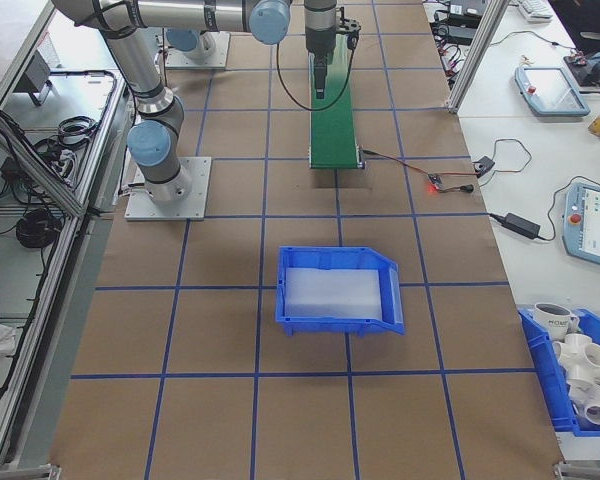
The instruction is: Move button from left to right
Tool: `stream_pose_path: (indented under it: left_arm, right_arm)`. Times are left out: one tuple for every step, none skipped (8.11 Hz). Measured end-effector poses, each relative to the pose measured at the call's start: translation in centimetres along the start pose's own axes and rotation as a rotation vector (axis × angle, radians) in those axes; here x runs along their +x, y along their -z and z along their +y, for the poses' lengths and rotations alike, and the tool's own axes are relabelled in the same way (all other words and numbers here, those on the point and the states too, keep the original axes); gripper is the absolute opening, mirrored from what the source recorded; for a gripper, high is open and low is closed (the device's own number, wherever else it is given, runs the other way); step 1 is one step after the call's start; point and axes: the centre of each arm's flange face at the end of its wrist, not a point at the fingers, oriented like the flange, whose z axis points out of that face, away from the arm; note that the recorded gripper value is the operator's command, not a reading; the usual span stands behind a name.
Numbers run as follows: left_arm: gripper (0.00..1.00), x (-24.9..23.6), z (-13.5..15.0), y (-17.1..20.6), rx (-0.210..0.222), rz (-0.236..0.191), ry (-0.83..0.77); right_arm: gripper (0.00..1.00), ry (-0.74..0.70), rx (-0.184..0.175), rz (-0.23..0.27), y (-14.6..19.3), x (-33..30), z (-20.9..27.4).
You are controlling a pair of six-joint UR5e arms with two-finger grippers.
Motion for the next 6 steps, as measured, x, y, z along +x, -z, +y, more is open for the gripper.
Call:
stream_pose_path:
  left_arm:
    - [1.0, 0.1, 0.1, 0.0, -0.005, -0.001, -0.002]
    - [1.0, 0.3, 0.3, 0.1, -0.006, 0.0, -0.004]
    - [1.0, 0.4, 0.3, 0.1, -0.009, 0.005, -0.005]
    - [1.0, 0.5, 0.3, 0.1, -0.011, 0.009, -0.007]
    - [1.0, 0.6, 0.4, 0.2, -0.009, 0.012, -0.01]
    - [1.0, 0.6, 0.4, 0.2, -0.008, 0.012, -0.014]
  right_arm:
    - [1.0, 0.001, -0.008, -0.002, -0.6, -0.1, -0.4]
    - [1.0, 0.002, -0.021, -0.002, -1.6, -0.3, -1.2]
    - [1.0, 0.002, -0.021, -0.004, -3.3, -0.6, -2.6]
    - [1.0, 0.002, -0.021, -0.006, -5.7, -0.9, -4.4]
    - [1.0, 0.003, -0.038, -0.018, -8.1, -1.4, -5.6]
    - [1.0, 0.005, -0.054, -0.057, -9.7, -2.0, -6.2]
